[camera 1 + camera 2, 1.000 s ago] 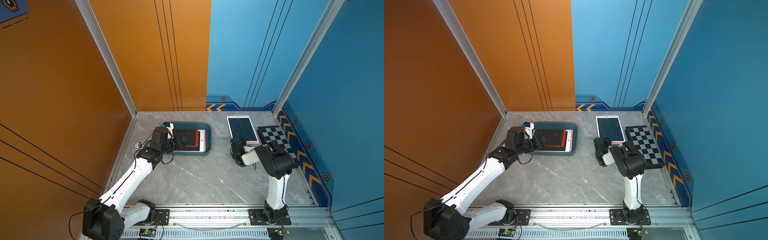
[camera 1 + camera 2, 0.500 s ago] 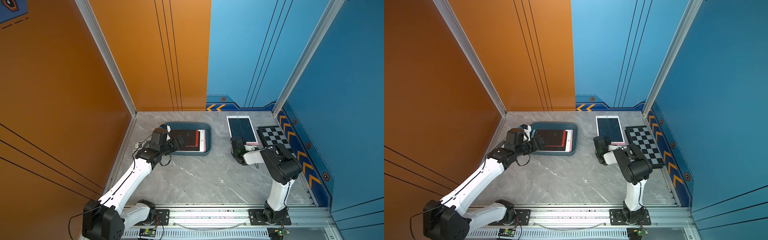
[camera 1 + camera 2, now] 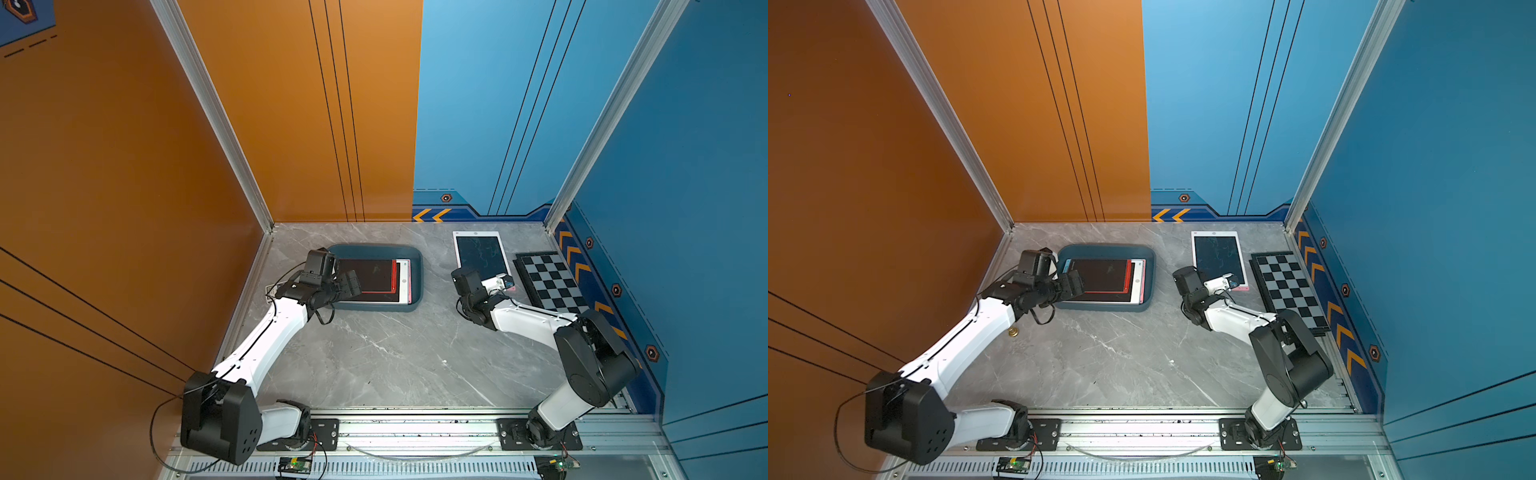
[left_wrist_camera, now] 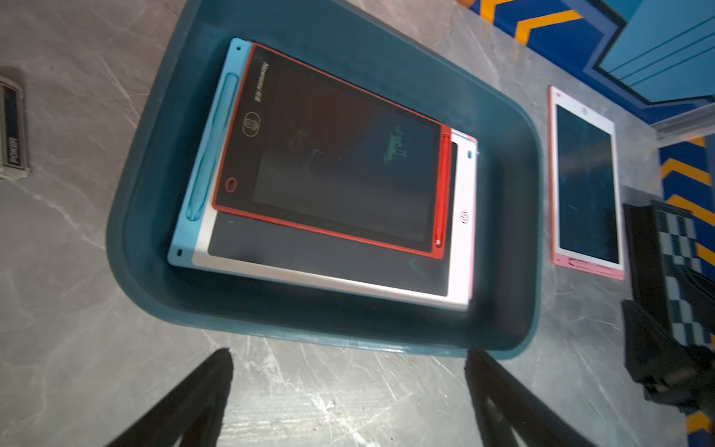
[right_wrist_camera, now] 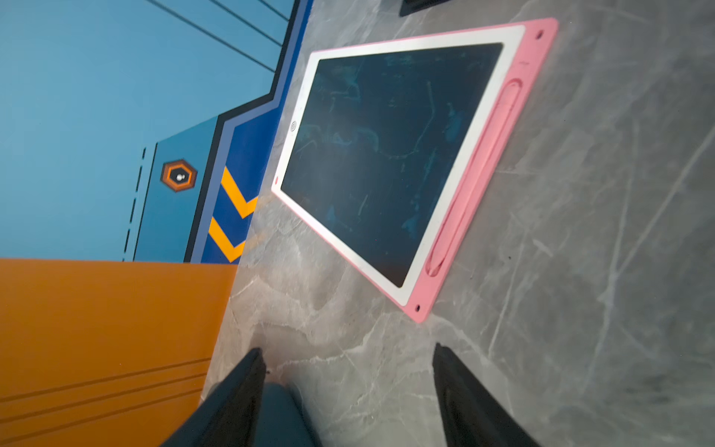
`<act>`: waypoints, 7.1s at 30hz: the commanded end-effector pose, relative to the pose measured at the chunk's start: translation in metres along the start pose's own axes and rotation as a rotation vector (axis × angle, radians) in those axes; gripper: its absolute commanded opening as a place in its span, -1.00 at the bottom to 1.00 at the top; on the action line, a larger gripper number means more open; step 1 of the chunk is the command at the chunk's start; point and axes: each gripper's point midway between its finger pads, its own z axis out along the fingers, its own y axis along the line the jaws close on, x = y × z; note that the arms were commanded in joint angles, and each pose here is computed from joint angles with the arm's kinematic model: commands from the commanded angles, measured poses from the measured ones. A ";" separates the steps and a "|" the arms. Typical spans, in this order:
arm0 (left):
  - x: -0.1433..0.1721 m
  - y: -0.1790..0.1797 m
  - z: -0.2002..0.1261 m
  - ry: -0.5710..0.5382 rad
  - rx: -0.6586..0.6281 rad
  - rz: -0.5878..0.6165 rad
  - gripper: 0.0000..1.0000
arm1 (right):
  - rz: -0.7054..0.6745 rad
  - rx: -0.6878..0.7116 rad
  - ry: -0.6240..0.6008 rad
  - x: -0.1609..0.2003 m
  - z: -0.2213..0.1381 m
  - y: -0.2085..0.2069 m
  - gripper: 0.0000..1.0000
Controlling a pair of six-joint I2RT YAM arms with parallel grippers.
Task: Take out the writing tablet from the storage box
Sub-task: Place the writing tablet at the center of the board, then pick up the writing tablet from the storage box.
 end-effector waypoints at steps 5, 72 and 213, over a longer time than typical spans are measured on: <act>-0.026 0.027 0.021 0.022 -0.134 0.062 1.00 | -0.575 -0.206 0.117 0.039 -0.026 0.068 0.41; -0.035 -0.117 0.080 0.162 0.468 0.003 0.97 | -1.046 -0.055 0.582 0.189 0.001 0.013 -0.44; -0.091 -0.170 -0.042 0.088 0.947 -0.035 0.80 | 0.024 -1.121 0.592 0.025 -0.081 0.143 -0.88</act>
